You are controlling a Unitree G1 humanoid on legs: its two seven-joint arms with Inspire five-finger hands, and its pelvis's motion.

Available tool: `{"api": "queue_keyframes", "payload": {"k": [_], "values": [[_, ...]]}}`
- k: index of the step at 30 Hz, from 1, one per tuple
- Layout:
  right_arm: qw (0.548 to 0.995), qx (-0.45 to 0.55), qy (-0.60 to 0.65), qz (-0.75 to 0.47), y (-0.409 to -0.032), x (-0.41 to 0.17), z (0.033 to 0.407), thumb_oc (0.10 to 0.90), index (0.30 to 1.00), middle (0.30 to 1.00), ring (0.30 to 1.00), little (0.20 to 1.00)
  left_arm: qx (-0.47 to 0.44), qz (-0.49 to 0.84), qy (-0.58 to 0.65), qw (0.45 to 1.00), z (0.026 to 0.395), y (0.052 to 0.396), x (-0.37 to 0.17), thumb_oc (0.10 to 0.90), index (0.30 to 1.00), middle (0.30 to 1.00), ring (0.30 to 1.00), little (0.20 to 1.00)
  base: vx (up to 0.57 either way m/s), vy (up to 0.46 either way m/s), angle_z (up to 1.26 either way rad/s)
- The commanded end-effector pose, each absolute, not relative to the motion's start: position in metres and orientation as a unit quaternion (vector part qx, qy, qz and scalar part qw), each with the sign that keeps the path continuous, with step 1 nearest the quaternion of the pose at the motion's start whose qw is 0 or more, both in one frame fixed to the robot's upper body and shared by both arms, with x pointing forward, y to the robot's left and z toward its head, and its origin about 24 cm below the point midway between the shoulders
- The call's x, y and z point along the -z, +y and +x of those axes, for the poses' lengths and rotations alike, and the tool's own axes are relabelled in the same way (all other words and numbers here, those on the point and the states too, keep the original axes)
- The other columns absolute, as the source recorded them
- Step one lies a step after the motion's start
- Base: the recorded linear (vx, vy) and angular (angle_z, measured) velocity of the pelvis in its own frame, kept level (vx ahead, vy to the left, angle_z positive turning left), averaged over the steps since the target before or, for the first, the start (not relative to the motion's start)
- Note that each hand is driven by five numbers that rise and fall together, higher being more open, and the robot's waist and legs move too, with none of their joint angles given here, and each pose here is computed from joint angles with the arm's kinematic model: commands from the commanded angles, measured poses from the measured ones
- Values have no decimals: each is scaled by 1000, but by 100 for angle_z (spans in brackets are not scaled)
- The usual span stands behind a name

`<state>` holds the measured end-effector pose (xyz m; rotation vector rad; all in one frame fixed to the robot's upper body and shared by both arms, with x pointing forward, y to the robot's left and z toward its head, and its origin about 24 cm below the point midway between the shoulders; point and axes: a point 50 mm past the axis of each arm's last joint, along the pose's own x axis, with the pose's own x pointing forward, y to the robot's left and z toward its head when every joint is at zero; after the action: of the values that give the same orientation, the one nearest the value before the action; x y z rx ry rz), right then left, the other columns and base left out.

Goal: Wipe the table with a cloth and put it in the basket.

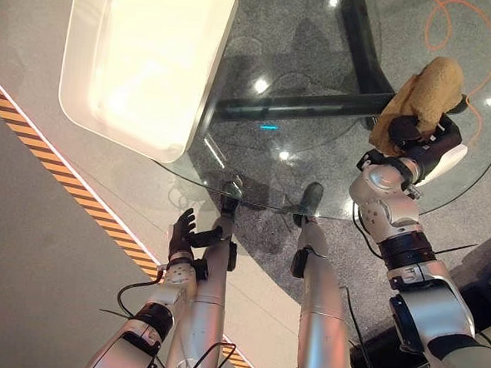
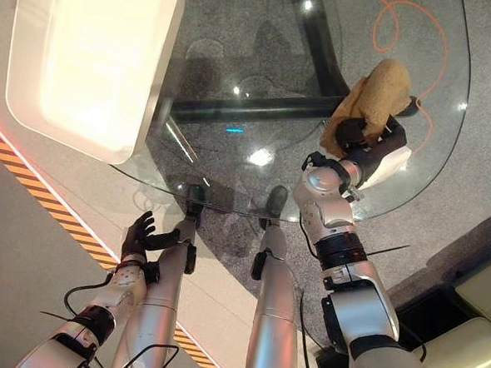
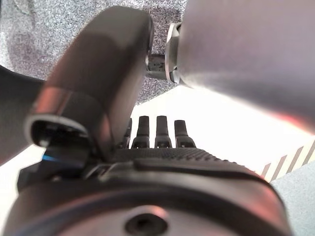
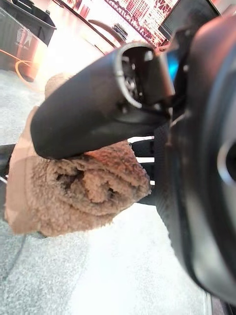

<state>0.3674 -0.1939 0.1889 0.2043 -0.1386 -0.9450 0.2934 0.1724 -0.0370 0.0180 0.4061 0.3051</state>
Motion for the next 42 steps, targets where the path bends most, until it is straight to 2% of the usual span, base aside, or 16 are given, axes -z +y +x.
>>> {"api": "queue_keyframes", "payload": {"k": [1, 10, 14, 22, 35, 39, 42], "values": [[862, 474, -156, 85, -185, -213, 352, 100, 300, 300, 300, 200, -142, 14, 292, 946, 244, 155, 83, 800, 900, 900, 900, 900, 0, 0, 0], [878, 425, -219, -4, -178, -234, 349, 100, 300, 300, 300, 200, -146, 18, 293, 945, 243, 159, 83, 800, 900, 900, 900, 900, 0, 0, 0], [906, 355, -217, -78, -166, -237, 355, 100, 300, 300, 300, 200, -144, 20, 293, 945, 243, 160, 83, 800, 900, 900, 900, 900, 0, 0, 0], [928, 222, -226, -195, -128, -235, 361, 100, 300, 300, 300, 200, -134, 24, 287, 948, 246, 156, 81, 800, 900, 900, 900, 900, 0, 0, 0], [947, 48, -196, -250, -71, -201, 357, 100, 300, 300, 300, 200, -116, 37, 292, 948, 239, 155, 86, 800, 900, 900, 900, 900, 8, 0, 4], [943, 2, -211, -258, -56, -203, 354, 100, 300, 300, 300, 200, -114, 38, 281, 952, 247, 154, 79, 800, 900, 900, 900, 900, -3, -3, 0], [941, -38, -206, -267, -44, -191, 348, 100, 300, 300, 300, 200, -111, 41, 292, 949, 239, 154, 86, 800, 900, 900, 900, 900, 17, -1, 1]]}}
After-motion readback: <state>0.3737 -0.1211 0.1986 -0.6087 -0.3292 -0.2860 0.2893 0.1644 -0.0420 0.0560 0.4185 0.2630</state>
